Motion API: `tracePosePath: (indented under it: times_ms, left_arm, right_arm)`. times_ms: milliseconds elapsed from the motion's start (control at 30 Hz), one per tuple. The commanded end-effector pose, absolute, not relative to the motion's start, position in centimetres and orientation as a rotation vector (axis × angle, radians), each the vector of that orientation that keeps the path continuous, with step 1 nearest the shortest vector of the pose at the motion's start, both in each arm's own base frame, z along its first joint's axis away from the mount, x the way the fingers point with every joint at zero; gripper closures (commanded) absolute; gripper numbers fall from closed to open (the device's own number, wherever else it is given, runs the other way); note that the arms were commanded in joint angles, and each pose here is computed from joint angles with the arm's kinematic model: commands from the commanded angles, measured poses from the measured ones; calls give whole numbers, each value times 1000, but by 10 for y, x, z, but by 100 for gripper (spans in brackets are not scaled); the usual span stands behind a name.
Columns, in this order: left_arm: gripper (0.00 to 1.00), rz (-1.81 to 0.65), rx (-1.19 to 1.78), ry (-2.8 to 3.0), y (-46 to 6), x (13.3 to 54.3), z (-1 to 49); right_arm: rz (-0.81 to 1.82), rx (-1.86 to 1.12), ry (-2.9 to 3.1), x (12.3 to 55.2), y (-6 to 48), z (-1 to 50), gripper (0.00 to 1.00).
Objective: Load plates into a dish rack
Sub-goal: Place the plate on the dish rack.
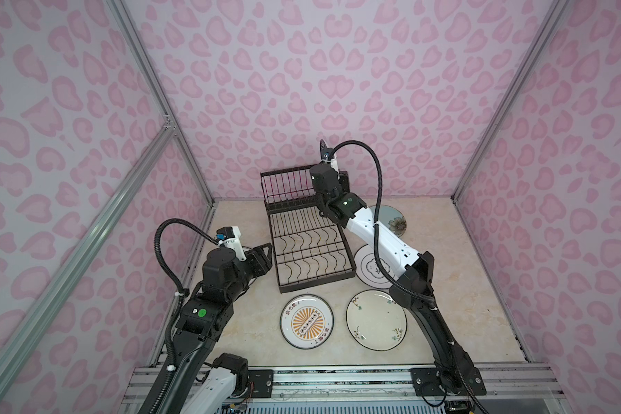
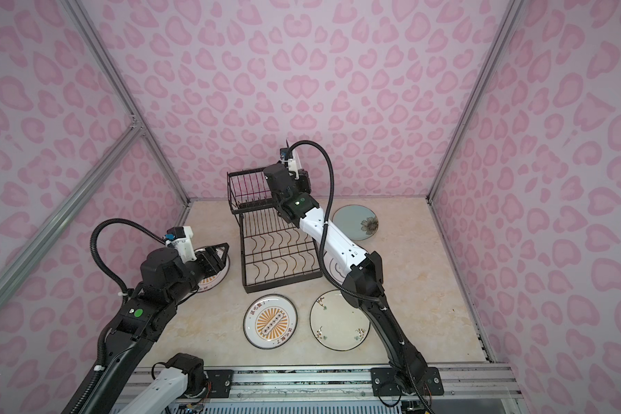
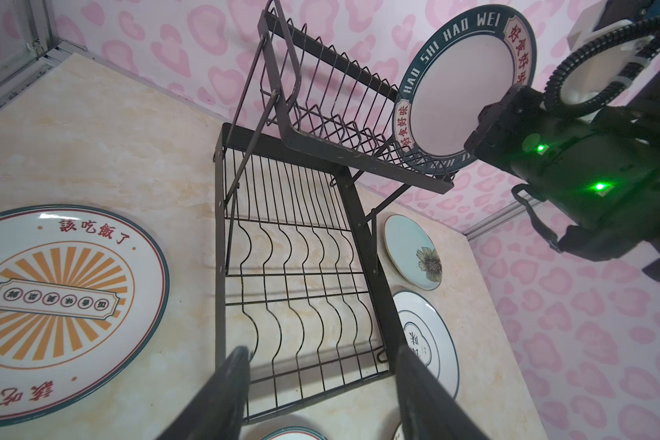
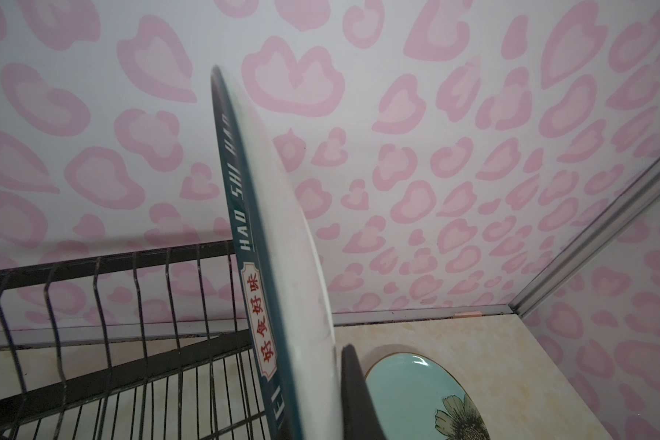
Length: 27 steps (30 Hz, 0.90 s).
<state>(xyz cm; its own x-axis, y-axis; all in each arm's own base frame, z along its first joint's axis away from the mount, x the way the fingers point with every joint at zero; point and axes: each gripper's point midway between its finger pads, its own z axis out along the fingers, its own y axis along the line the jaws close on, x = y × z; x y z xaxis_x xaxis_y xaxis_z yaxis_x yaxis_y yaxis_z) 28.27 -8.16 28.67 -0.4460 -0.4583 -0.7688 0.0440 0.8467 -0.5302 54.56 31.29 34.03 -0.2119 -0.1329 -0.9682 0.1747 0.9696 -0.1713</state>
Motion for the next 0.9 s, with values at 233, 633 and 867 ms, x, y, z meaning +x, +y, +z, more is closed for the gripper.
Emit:
tracePosePath:
  times_ms: [233,633,867]
  left_arm:
    - [37,-586,-294,1946,-81,282,293]
    - [36,-584,-291,1950,-81,282,293]
    - [36,-581,-293,1951,-80,281,293]
  right_arm:
    - [-263,69,1764,545,313,336,100]
    - [-238,84,1747,543,312,346,45]
    - [-203,90,1710,540,311,369,36]
